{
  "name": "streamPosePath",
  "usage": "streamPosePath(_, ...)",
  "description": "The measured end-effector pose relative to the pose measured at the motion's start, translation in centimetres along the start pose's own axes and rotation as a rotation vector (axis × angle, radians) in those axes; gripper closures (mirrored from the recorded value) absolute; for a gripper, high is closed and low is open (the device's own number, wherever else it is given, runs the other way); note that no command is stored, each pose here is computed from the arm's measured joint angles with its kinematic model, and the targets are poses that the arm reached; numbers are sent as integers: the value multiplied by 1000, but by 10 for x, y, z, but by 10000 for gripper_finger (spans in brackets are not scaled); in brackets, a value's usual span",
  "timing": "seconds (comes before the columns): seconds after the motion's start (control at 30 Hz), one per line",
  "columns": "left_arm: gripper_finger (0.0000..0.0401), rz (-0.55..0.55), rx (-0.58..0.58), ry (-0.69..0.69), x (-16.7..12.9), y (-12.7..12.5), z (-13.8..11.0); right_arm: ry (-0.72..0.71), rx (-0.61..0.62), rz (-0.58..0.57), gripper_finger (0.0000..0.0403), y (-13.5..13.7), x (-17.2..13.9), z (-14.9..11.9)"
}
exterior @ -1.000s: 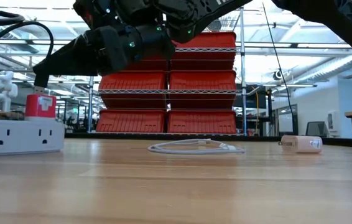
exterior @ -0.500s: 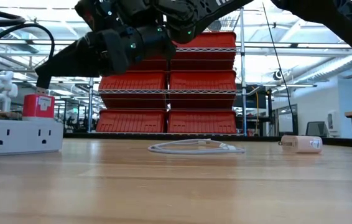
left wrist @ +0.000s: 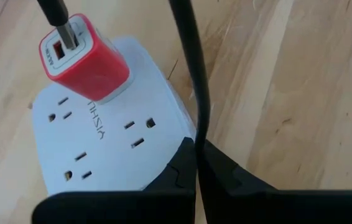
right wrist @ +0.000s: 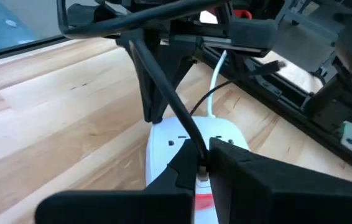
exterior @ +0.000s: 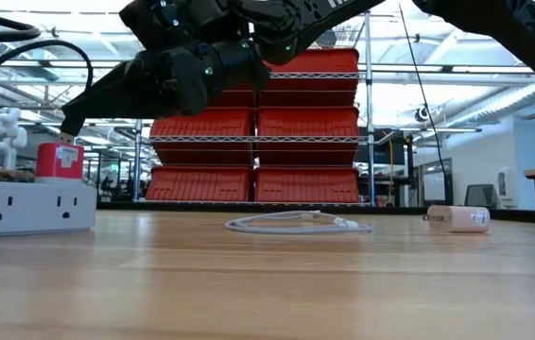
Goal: Insert USB
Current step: Insert the black charger cable into the red charger adapter on the left white outlet extension
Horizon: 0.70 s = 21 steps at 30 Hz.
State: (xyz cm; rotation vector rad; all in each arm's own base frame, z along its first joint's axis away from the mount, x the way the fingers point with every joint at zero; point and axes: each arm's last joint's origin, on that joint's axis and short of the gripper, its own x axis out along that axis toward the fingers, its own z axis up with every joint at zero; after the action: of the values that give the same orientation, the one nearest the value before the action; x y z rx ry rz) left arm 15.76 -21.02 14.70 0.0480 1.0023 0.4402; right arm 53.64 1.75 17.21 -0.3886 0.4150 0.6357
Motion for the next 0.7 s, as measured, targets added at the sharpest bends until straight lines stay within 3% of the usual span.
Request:
streamPosePath(0.43,375,-112,-78,-20,-26,4,19,68,158,84,401,25,10,5)
streamPosePath(0.7,373,-131,-108,-69,-41,18,25,205,256,127,402,49,22,-6)
